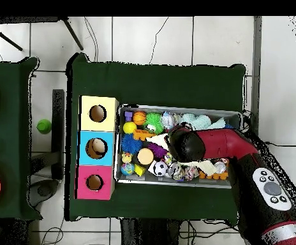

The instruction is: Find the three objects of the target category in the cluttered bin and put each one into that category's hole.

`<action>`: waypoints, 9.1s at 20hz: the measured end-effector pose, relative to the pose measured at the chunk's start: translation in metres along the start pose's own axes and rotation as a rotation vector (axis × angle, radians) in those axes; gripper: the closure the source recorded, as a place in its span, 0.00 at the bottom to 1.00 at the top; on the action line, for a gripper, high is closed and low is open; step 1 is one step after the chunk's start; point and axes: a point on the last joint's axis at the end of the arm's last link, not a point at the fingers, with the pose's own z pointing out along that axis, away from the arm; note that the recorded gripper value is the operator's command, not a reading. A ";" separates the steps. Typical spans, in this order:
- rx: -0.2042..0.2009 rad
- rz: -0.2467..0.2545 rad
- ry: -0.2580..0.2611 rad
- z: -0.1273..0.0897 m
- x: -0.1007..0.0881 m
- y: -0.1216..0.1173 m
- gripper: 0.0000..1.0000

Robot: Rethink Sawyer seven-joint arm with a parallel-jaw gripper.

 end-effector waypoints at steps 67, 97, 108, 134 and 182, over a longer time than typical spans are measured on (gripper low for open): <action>0.105 -0.222 0.048 0.045 -0.008 0.051 0.00; 0.181 -0.218 0.033 0.009 -0.015 0.024 0.00; 0.169 -0.210 0.037 0.014 -0.010 0.024 0.00; 0.133 -0.149 -0.037 0.045 0.007 0.022 0.00; 0.179 -0.156 -0.230 0.047 -0.023 0.033 0.00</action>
